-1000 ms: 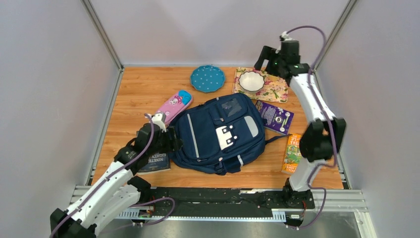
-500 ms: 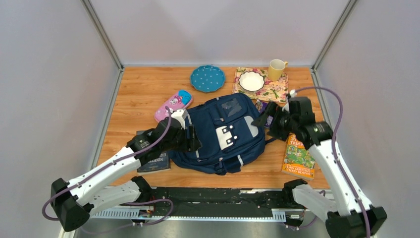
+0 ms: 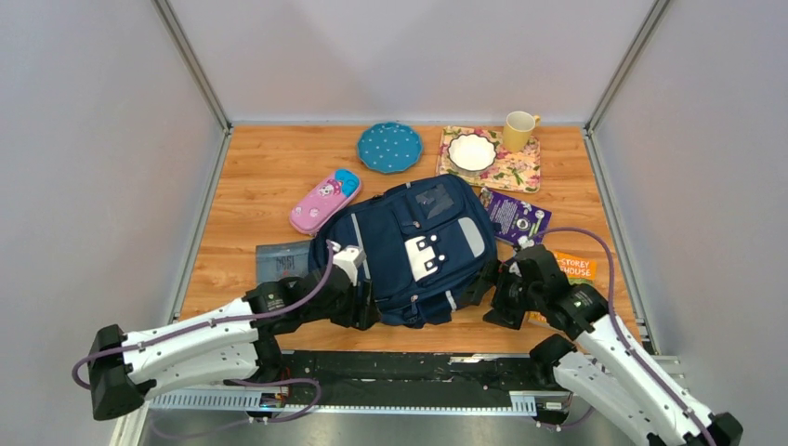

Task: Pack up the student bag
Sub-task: Unzip the student bag at the center of the board.

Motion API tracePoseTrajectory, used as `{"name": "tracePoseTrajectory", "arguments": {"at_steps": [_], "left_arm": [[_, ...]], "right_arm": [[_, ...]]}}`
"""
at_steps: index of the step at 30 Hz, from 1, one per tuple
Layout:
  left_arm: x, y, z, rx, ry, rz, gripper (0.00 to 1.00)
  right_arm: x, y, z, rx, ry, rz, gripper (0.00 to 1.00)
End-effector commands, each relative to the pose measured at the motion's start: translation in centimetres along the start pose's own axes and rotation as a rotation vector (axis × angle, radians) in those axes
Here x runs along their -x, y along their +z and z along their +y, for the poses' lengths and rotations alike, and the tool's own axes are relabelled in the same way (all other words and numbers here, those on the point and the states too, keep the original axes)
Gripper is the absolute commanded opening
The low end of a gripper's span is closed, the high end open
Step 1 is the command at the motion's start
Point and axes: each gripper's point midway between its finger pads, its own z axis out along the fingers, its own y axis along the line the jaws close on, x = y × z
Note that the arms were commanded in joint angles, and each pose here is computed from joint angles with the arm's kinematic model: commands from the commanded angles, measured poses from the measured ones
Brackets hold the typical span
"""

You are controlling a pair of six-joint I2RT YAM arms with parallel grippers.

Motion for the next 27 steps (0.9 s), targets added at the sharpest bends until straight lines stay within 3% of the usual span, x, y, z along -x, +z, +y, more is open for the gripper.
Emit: {"name": "tracePoseTrajectory", "arguments": {"at_steps": [1,6,11,15,17,18,20,21,27], "left_arm": [[-0.4,1.0,-1.7,-0.027,0.034,-0.004,0.72],[-2.6,2.0,-1.8,-0.010,0.050,0.018,0.73],[-2.1,3.9,0.2,0.031,-0.042,-0.120,0.76],[-2.0,5.0,1.4,0.087,-0.056,-0.160,0.78],[-1.8,5.3,2.3,0.141,-0.050,-0.166,0.79],[-1.5,5.3,2.4,0.153,-0.054,-0.181,0.80],[-0.3,5.2,2.0,0.153,-0.053,-0.231,0.81],[0.3,5.1,1.7,0.140,-0.051,-0.250,0.81],[4.2,2.7,0.7,0.142,-0.030,-0.389,0.82]], "right_arm": [[0.8,2.0,3.9,0.121,-0.011,-0.030,0.97],[0.4,5.8,4.5,0.151,0.013,-0.029,0.97],[1.8,7.4,3.9,0.100,0.004,-0.091,0.94],[2.2,8.1,4.6,0.114,-0.017,-0.090,0.67],[2.1,8.2,4.7,0.103,-0.024,-0.076,0.61],[2.1,8.2,4.8,0.104,-0.033,-0.074,0.45],[2.1,7.9,5.1,0.120,-0.041,-0.073,0.24],[2.0,7.6,5.4,0.134,-0.042,-0.071,0.00],[2.2,2.7,11.9,0.398,-0.094,-0.083,0.00]]}}
